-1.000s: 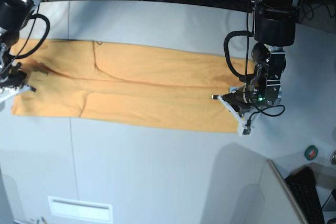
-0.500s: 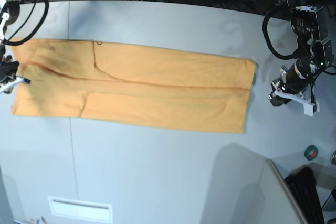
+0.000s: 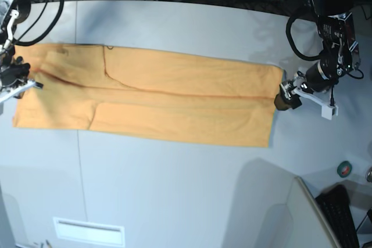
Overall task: Layout the t-shirt on the table in an organized manner, then fold the t-shirt properly
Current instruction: 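Pull the folded shirt taut between both grippers to straighten it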
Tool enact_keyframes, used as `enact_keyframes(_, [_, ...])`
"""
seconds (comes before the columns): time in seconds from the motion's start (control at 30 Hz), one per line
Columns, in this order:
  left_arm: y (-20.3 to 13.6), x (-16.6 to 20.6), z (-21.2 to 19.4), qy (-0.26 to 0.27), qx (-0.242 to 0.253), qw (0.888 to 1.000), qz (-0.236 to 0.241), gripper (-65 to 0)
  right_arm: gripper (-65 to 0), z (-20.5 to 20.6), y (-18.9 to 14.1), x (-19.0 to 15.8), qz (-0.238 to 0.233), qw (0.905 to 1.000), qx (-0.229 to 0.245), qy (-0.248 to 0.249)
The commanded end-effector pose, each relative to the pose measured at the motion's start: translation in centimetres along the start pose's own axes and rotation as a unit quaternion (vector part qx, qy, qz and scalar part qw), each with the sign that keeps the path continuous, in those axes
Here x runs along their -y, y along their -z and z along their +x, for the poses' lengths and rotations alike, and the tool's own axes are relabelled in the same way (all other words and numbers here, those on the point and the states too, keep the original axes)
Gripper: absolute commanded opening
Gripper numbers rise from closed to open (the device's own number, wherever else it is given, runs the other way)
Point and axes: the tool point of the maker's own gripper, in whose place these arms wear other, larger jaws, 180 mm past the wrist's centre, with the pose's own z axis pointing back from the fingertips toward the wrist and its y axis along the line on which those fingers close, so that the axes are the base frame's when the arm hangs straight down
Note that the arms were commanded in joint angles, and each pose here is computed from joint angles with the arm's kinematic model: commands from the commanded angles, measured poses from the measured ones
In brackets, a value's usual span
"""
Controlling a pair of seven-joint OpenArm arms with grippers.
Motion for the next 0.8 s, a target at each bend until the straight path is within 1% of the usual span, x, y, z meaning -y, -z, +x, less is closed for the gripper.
enact_keyframes(0.0, [-0.3, 0.0, 2.3, 0.019, 0.024, 1.000, 0.002, -4.9, -65.0, 1.7, -0.3, 0.4, -0.003, 0.9996, 0.026, -0.005])
enact_keyframes(0.07, [0.4, 0.0, 1.7, 0.033, 0.011, 0.999, 0.014, -4.9, -65.0, 1.7, -0.3, 0.4, -0.003, 0.9996, 0.026, -0.005])
enact_keyframes(0.17, [1.8, 1.0, 0.5, 0.063, -0.020, 0.998, 0.016, -4.9, -65.0, 1.7, -0.3, 0.4, -0.003, 0.9996, 0.026, -0.005])
enact_keyframes(0.2, [2.1, 1.2, 0.0, 0.064, -0.027, 0.998, 0.013, -4.9, -65.0, 1.7, -0.3, 0.4, -0.003, 0.9996, 0.026, -0.005])
enact_keyframes(0.3, [3.1, 1.7, -0.4, 0.066, -0.017, 0.998, 0.005, -5.1, -65.0, 1.6, -0.3, 0.4, -0.003, 0.9997, 0.025, -0.005])
enact_keyframes(0.4, [3.8, 1.7, -1.6, 0.064, -0.029, 0.998, 0.004, -5.3, -65.0, 1.6, -0.4, 0.5, -0.004, 0.9997, 0.025, -0.004])
enact_keyframes(0.43, [3.9, 1.7, -1.9, 0.064, -0.033, 0.997, 0.004, -5.9, -65.0, 1.6, -0.4, 0.6, -0.005, 0.9997, 0.026, -0.003])
enact_keyframes(0.47, [4.0, 1.7, -2.1, 0.064, -0.035, 0.997, 0.003, -7.9, -65.0, 1.6, -0.4, 0.6, -0.005, 0.9997, 0.026, -0.003])
enact_keyframes(0.53, [4.0, 1.6, -2.2, 0.063, -0.037, 0.997, 0.004, -16.6, -65.0, 1.6, -0.4, 0.6, -0.005, 0.9997, 0.026, -0.003])
enact_keyframes(0.6, [4.0, 1.7, -2.3, 0.062, -0.038, 0.997, 0.003, -28.0, -65.0, 1.6, -0.4, 0.5, -0.005, 0.9997, 0.026, -0.004])
enact_keyframes(0.67, [4.0, 1.7, -2.3, 0.062, -0.038, 0.997, 0.003, -41.3, -65.0, 1.6, -0.4, 0.5, -0.004, 0.9997, 0.025, -0.004])
enact_keyframes(0.73, [4.0, 1.7, -2.3, 0.061, -0.037, 0.997, 0.004, -55.9, -65.0, 1.6, -0.4, 0.5, -0.004, 0.9997, 0.025, -0.004])
enact_keyframes(0.77, [4.0, 1.7, -2.3, 0.062, -0.037, 0.997, 0.004, -65.0, -65.0, 1.6, -0.4, 0.5, -0.004, 0.9997, 0.025, -0.004])
